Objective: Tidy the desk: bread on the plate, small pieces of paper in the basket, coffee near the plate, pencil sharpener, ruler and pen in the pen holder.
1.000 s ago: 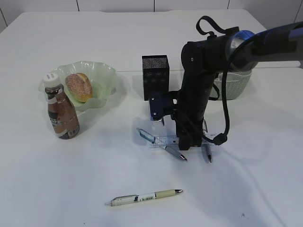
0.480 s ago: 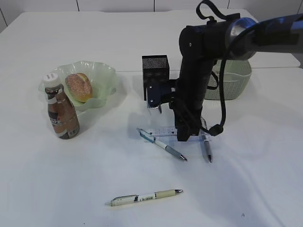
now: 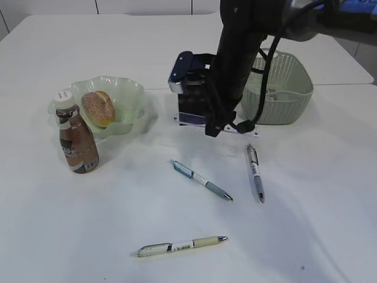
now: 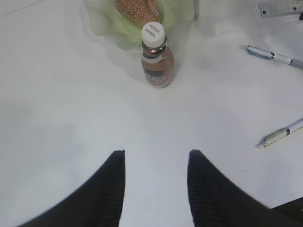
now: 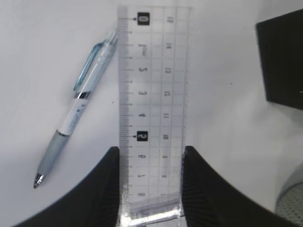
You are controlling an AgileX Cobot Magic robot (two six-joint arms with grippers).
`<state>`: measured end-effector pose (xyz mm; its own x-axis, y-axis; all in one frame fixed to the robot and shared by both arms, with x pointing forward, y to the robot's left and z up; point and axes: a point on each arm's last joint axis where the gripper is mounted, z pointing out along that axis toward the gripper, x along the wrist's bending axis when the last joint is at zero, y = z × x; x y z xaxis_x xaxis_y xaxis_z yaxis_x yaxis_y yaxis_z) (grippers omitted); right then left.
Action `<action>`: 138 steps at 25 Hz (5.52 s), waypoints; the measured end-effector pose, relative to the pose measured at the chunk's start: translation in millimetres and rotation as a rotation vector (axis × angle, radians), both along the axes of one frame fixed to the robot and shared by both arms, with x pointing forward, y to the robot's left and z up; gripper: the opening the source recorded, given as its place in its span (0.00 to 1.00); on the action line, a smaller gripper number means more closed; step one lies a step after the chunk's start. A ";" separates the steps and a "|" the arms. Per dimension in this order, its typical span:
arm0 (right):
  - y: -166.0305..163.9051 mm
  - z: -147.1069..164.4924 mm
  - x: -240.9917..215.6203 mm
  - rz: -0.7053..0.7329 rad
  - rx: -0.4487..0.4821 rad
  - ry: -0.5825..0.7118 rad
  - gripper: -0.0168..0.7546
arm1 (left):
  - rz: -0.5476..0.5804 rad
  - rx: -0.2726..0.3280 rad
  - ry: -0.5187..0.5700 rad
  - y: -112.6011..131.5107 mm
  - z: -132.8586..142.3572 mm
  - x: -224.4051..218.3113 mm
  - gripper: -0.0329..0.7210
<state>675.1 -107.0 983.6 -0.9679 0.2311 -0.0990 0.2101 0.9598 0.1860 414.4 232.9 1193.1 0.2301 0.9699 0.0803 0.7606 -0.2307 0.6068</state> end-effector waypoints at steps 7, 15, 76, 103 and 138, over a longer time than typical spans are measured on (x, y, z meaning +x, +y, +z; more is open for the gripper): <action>8.3 37.7 9.2 -0.107 0.114 -0.079 0.43 | 0.000 0.000 0.000 0.0 0.0 0.0 0.44; 13.0 53.1 14.9 -0.128 0.181 -0.141 0.43 | 0.002 0.006 -0.003 0.6 0.1 0.2 0.44; 2.9 -5.1 109.1 -0.744 0.846 -0.553 0.43 | 0.014 0.039 -0.020 3.6 1.0 1.5 0.41; 5.7 -18.6 106.5 -0.735 0.814 -0.475 0.43 | 0.020 0.055 -0.028 5.1 1.4 2.1 0.41; 0.0 -23.0 105.3 -0.727 0.781 -0.422 0.48 | 0.021 0.057 -0.029 5.3 1.5 2.1 0.41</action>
